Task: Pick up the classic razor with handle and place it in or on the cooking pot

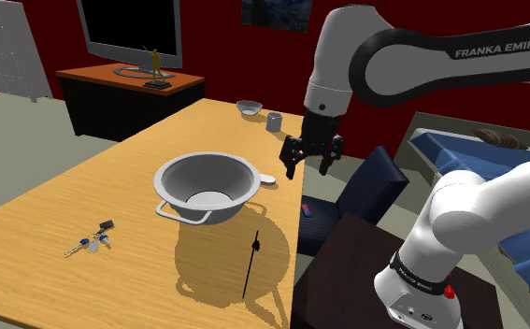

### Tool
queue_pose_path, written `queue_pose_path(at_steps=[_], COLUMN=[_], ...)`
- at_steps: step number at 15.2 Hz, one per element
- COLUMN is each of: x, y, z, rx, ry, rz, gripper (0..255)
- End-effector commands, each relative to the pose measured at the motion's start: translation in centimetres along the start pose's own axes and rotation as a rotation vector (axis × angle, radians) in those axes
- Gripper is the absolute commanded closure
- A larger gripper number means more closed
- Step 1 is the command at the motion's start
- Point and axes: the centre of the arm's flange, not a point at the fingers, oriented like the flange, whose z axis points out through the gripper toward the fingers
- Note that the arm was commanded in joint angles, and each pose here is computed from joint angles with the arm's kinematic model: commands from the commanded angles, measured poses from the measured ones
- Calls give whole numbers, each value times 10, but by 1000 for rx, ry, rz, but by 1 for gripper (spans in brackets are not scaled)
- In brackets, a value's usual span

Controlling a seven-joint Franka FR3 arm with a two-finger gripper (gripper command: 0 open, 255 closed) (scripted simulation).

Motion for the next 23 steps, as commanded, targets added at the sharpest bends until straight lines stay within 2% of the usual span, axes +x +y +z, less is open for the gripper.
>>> queue_pose_path(at_steps=[1, 13, 21, 23], x=[-10, -28, -32, -32], y=[-16, -130, -133, -133], z=[18, 126, 169, 169], rx=[-6, -42, -43, -43], ry=[-12, -83, -85, -85], rz=[69, 453, 466, 466], gripper=[0, 0, 0, 0])
